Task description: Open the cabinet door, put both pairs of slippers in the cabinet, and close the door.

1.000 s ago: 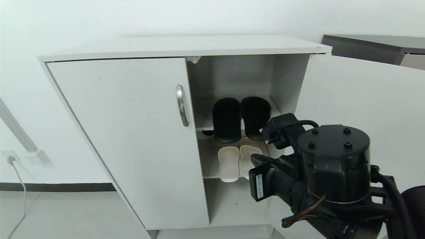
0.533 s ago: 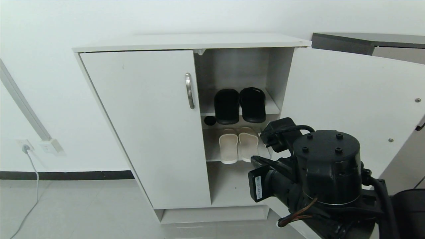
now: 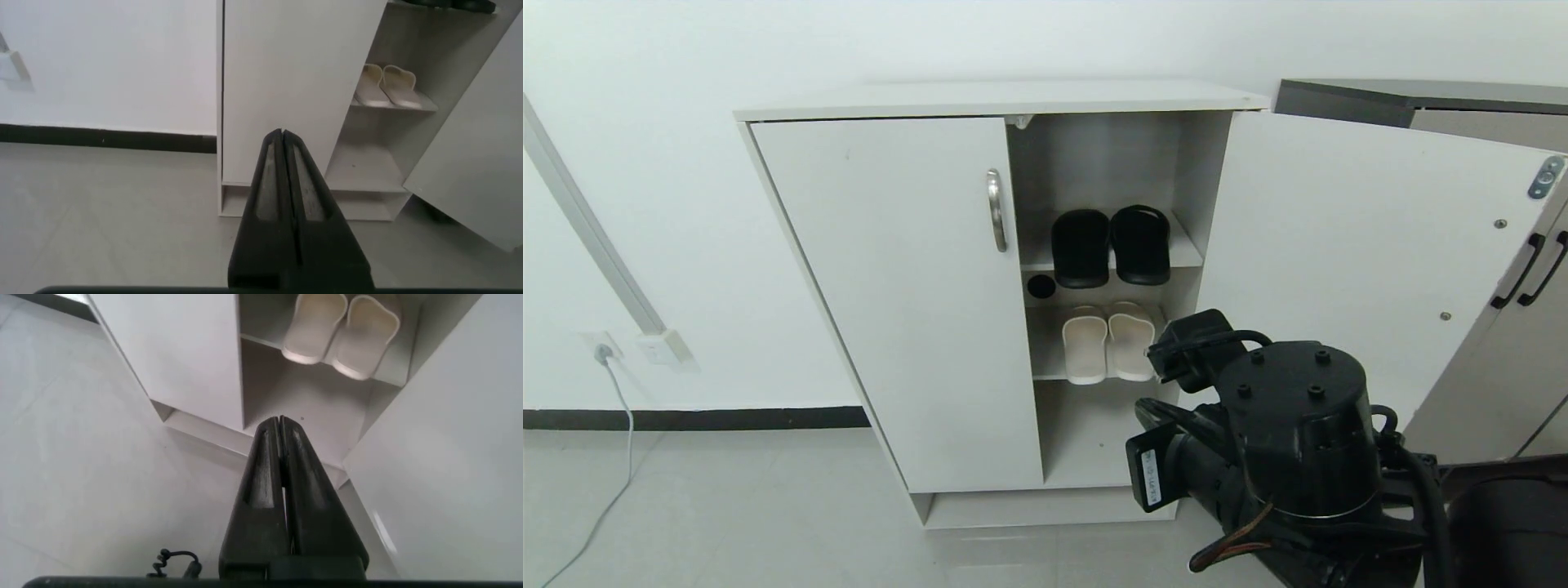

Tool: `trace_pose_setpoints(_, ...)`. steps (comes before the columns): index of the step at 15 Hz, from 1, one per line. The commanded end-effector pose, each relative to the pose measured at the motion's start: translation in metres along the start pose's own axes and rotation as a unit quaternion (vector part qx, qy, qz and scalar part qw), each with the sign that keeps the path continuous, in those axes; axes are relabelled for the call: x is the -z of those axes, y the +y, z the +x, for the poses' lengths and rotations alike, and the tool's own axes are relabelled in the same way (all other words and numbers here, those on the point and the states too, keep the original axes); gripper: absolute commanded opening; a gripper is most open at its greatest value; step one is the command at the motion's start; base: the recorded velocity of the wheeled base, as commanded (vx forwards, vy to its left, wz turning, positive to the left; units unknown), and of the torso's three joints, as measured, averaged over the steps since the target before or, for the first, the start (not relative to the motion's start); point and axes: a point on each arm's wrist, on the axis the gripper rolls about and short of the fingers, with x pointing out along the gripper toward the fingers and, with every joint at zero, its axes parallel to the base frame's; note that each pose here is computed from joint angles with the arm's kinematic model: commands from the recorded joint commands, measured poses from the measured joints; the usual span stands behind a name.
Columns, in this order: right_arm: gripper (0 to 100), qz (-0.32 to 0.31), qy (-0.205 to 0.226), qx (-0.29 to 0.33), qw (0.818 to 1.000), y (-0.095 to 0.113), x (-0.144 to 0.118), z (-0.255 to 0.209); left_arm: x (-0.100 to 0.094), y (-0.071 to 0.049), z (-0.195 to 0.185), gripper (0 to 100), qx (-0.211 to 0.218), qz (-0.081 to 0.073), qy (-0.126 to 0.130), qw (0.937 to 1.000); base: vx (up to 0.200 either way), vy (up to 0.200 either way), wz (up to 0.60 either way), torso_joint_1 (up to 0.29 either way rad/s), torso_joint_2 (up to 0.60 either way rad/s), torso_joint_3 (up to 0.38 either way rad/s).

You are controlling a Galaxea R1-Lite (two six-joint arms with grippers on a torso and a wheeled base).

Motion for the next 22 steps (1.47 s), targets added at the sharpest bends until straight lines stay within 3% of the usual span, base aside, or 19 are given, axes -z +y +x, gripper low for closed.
trace_pose_setpoints(1, 0, -0.002, 0.004, 0.001, 1.000, 0.0006, 0.0024, 0.0019, -0.0001, 0.0000, 0.0000, 0, 0.000, 0.000, 0.000, 1.0000, 0.000, 0.000, 0.00, 0.000, 0.00, 0.000)
trace_pose_setpoints(13, 0, -0.002, 0.005, 0.004, 1.000, -0.0010, 0.0029, 0.0032, -0.0001, 0.0000, 0.0000, 0, 0.000, 0.000, 0.000, 1.0000, 0.000, 0.000, 0.00, 0.000, 0.00, 0.000)
trace_pose_setpoints(22, 0, -0.004, 0.009, 0.011, 1.000, -0.0027, 0.0049, 0.0074, -0.0001, 0.0000, 0.0000, 0, 0.000, 0.000, 0.000, 1.0000, 0.000, 0.000, 0.00, 0.046, -0.38, -0.334)
